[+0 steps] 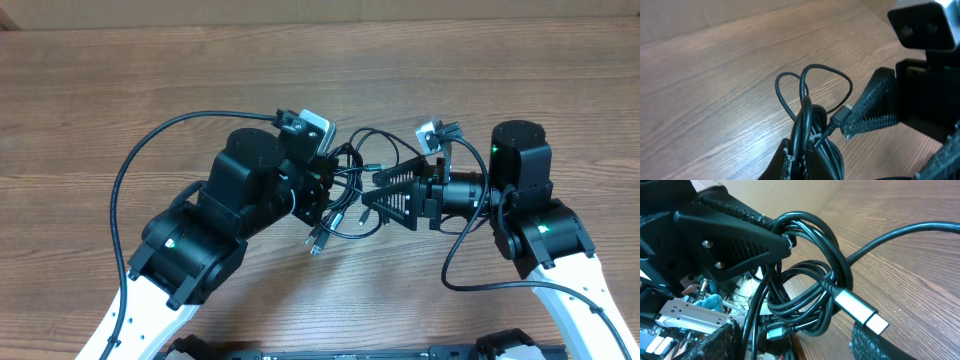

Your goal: Untangle cables

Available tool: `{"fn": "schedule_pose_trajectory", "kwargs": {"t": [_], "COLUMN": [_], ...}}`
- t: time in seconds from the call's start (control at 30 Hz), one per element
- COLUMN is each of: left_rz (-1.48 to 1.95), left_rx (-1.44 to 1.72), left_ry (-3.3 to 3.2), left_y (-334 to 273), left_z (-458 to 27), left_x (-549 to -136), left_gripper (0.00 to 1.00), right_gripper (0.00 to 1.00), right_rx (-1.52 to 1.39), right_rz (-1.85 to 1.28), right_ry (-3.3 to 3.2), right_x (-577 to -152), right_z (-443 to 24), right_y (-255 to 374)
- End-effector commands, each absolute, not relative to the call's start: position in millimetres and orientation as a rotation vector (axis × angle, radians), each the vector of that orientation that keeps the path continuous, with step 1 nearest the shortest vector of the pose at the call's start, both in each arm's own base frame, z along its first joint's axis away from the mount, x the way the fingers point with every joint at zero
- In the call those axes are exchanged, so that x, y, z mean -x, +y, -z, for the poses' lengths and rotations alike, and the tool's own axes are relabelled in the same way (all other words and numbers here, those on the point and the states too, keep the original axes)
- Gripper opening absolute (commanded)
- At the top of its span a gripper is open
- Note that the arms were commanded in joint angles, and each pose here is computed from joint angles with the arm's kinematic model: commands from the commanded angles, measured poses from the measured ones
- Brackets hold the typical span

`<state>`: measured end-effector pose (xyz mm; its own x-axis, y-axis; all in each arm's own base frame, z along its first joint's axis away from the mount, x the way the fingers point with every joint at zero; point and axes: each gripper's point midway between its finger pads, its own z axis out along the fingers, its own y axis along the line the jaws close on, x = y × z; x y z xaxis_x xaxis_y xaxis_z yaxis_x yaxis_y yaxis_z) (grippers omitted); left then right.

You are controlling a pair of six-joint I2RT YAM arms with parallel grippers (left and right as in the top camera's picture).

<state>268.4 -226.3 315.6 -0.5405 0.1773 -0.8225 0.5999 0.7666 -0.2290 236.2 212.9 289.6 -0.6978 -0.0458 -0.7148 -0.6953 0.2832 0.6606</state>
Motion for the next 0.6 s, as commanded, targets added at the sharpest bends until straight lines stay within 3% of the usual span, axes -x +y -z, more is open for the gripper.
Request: {"fn": "schedule_pose_trajectory", "kwargs": {"t": [0.0, 0.37, 0.57], "left_rz": [0.594, 0.695, 0.723], "left_rx": [-0.787, -0.977, -0.979], "left_ry": [1.945, 1.768, 1.724], "left_y": [-227, -235, -241], "left_z": [-340, -366, -374], "left_x": [-254, -217, -219], "left_gripper": [0.04, 0.04, 0.04], "right_gripper": [0.69, 0.68, 0.66], "right_rx": [0.634, 0.504, 0.525], "right_rz": [-1.446, -1.44, -1.471], "right_ry": [1.966, 2.03, 2.018], "right_x": [-240, -250, -246], "right_z": [-296, -290, -292], "right_y": [208, 190, 191]}}
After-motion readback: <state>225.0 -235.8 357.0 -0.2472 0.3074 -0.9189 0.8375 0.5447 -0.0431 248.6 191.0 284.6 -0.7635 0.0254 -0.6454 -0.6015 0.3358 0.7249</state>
